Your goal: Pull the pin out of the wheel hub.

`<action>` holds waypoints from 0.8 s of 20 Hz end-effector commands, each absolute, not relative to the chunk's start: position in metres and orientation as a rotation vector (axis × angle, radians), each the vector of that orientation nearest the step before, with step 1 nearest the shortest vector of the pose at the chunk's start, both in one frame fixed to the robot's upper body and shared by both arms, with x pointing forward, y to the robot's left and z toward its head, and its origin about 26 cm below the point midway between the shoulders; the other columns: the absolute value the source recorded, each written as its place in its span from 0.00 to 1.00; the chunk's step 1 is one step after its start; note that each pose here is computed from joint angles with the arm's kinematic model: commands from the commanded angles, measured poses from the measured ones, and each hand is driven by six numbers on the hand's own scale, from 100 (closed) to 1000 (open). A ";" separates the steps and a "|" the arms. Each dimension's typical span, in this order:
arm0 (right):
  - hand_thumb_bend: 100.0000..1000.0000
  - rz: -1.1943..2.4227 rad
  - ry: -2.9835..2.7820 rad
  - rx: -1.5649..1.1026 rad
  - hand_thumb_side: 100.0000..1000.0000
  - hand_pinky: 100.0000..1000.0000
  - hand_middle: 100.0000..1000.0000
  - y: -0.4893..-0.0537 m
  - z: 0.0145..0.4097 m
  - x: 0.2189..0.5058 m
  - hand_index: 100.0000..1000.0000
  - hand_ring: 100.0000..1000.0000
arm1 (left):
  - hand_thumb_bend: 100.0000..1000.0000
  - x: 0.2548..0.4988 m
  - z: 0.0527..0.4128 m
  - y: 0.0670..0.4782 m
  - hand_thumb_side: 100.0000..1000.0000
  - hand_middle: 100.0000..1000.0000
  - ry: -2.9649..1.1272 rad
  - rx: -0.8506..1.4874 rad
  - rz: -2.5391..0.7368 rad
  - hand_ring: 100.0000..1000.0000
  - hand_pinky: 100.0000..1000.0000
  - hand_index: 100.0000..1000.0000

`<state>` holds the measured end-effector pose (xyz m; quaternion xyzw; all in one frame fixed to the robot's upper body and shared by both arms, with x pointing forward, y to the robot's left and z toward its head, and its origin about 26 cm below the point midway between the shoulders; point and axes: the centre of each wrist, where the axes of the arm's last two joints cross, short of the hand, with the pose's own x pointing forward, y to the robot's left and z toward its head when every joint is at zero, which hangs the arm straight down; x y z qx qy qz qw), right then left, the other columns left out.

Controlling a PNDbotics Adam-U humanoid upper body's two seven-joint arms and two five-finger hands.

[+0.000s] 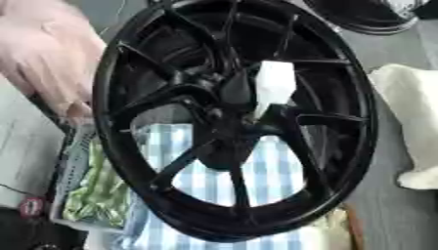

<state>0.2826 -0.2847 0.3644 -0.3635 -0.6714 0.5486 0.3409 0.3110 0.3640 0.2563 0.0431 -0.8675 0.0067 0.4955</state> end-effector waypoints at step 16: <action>0.15 1.607 -1.573 -0.823 0.15 0.84 0.76 -0.284 0.357 0.282 0.86 0.87 | 0.07 0.309 0.271 0.364 0.73 0.59 -2.128 0.111 -0.018 0.72 0.76 0.68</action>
